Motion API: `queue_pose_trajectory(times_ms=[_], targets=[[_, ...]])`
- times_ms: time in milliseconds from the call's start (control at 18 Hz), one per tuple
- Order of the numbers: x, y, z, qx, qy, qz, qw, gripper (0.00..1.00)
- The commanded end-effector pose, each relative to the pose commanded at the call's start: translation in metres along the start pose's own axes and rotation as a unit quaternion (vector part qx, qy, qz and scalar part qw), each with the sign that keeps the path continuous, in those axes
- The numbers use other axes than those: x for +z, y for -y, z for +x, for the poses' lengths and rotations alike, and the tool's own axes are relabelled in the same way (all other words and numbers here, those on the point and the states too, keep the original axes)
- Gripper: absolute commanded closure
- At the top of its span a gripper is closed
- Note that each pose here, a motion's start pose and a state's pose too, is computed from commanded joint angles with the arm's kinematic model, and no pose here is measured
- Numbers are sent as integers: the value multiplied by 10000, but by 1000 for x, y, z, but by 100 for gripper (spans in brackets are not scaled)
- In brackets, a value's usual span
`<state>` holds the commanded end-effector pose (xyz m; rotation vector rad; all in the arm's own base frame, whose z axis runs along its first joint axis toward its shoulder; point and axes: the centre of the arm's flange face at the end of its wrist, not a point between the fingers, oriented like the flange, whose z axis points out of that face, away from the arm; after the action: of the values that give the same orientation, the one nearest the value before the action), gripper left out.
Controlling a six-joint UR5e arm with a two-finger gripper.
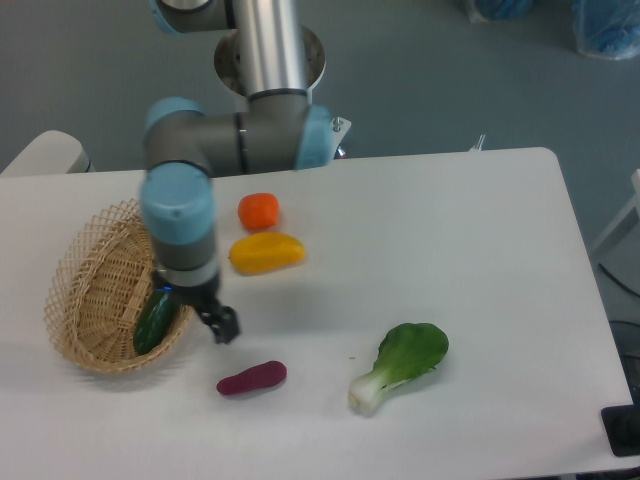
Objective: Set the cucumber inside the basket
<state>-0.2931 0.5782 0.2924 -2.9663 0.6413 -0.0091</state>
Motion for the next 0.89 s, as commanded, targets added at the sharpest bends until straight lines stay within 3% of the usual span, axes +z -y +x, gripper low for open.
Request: queue_pose_trajectory(times_ms=[111, 389, 889], targets=[[7, -14, -24, 328, -167, -96, 9993, 0], [10, -44, -87, 394, -283, -291, 9984, 0], [10, -100, -179, 878, -253, -257, 9955, 0]])
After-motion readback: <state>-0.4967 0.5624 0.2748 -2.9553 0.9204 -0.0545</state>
